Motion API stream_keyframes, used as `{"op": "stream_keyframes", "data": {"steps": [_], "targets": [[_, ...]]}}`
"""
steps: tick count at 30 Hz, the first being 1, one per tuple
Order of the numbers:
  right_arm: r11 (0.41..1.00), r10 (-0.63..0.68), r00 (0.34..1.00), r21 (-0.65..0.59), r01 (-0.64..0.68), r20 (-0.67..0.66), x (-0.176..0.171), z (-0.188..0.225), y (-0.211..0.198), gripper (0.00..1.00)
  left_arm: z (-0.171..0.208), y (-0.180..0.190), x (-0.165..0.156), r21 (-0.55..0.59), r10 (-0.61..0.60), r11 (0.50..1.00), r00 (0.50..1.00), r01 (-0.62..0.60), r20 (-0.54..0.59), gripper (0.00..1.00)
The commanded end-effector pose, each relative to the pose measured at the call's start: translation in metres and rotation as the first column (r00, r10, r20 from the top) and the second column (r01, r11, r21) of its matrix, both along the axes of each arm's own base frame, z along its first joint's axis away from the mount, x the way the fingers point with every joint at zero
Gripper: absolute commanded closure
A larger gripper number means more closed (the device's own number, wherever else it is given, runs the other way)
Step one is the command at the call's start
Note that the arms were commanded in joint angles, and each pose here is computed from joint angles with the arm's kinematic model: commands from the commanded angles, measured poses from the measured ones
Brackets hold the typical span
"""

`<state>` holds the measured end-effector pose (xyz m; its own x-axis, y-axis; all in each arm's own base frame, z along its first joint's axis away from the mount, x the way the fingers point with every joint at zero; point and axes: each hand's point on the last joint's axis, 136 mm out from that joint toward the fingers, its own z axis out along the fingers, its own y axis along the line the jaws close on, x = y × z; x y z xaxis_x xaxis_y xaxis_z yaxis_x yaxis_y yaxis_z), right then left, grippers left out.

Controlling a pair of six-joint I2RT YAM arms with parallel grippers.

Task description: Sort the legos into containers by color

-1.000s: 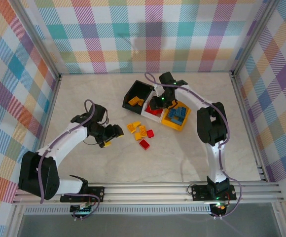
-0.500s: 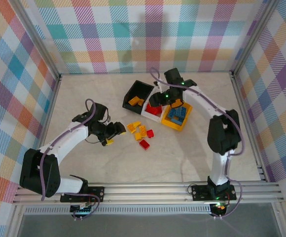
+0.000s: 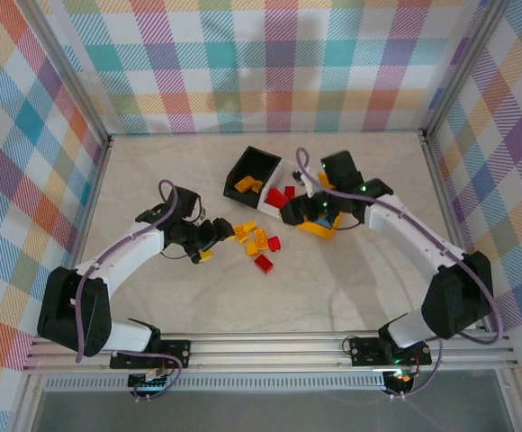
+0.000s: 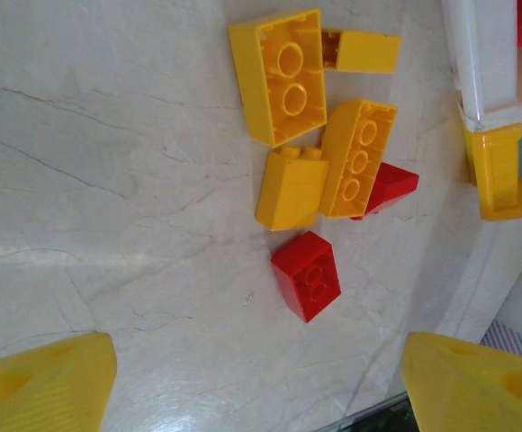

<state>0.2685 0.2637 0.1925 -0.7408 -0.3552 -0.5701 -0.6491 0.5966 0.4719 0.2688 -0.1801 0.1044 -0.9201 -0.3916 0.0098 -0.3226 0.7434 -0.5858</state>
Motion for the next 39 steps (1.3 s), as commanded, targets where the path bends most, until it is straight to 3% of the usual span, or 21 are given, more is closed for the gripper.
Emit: {"op": "stream_keyframes", "data": {"steps": [1,5,15,27,39], "targets": [[0.996,0.087,0.996,-0.024,-0.087,0.008,-0.039,-0.016,0.003,0.36,0.006,-0.008,0.004,-0.004,0.001,1.000,1.000,-0.001,0.020,0.15],[0.986,0.113,0.993,-0.117,-0.115,-0.030,-0.063,-0.051,0.007,0.36,0.003,-0.005,-0.003,0.014,0.013,1.000,1.000,-0.014,0.020,0.14],[0.957,0.170,0.982,-0.223,-0.183,-0.079,-0.073,-0.100,0.046,0.27,0.008,0.025,-0.029,0.100,0.069,0.992,0.997,-0.072,0.040,0.01],[0.905,0.121,0.991,-0.402,-0.135,-0.061,-0.047,-0.135,0.052,0.23,0.011,0.047,-0.050,0.111,0.096,0.989,0.994,-0.101,0.046,0.00],[0.876,0.132,0.988,-0.456,-0.156,-0.084,-0.035,-0.158,0.061,0.25,0.012,0.064,-0.063,0.092,0.138,0.986,0.989,-0.142,0.049,0.00]]}}
